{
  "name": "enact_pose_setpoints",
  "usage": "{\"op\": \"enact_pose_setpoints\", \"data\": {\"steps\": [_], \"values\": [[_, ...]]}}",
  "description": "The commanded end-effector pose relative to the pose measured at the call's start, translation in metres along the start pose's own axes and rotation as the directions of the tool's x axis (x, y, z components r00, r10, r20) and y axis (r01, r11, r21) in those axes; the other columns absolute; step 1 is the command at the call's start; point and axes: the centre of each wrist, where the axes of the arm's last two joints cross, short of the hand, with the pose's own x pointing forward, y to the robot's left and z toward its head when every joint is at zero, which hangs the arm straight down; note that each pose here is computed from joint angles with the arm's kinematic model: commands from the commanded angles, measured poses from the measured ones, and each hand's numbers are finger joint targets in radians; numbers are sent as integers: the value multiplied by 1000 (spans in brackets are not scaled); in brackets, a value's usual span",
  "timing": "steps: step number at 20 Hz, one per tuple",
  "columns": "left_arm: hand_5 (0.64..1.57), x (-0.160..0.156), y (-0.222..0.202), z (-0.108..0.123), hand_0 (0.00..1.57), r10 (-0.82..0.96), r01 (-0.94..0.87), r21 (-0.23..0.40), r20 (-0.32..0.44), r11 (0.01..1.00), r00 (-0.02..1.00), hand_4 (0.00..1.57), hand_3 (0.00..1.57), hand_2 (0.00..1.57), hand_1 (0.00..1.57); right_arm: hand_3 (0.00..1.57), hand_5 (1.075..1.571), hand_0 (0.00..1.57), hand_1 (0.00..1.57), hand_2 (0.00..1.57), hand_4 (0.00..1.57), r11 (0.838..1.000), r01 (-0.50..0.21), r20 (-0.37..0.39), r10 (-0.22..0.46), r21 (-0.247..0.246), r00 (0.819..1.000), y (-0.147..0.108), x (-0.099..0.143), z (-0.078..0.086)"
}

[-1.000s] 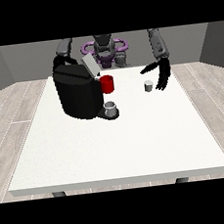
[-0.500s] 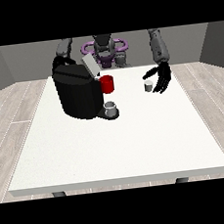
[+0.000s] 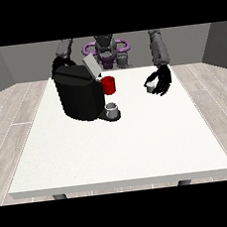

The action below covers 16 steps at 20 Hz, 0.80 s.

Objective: Insert the coffee pod into the coffee machine and close the lid

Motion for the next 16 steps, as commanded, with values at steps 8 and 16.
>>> {"op": "enact_pose_setpoints", "data": {"steps": [8, 16], "values": [[1571, 9, 0, -12, 1028, -171, 171, -6, -11, 985, 985, 287, 890, 1112, 1028, 0, 1571, 0, 0, 0, 515, 999, 40, 15, -40, -2, 999, 0, -11, -2], [1571, 37, 19, -27, 1477, -99, 112, -61, 190, 992, 977, 632, 1410, 1470, 1477, 0, 1571, 0, 0, 0, 430, 997, 47, -41, -50, -66, 998, -35, -24, -9]]}}
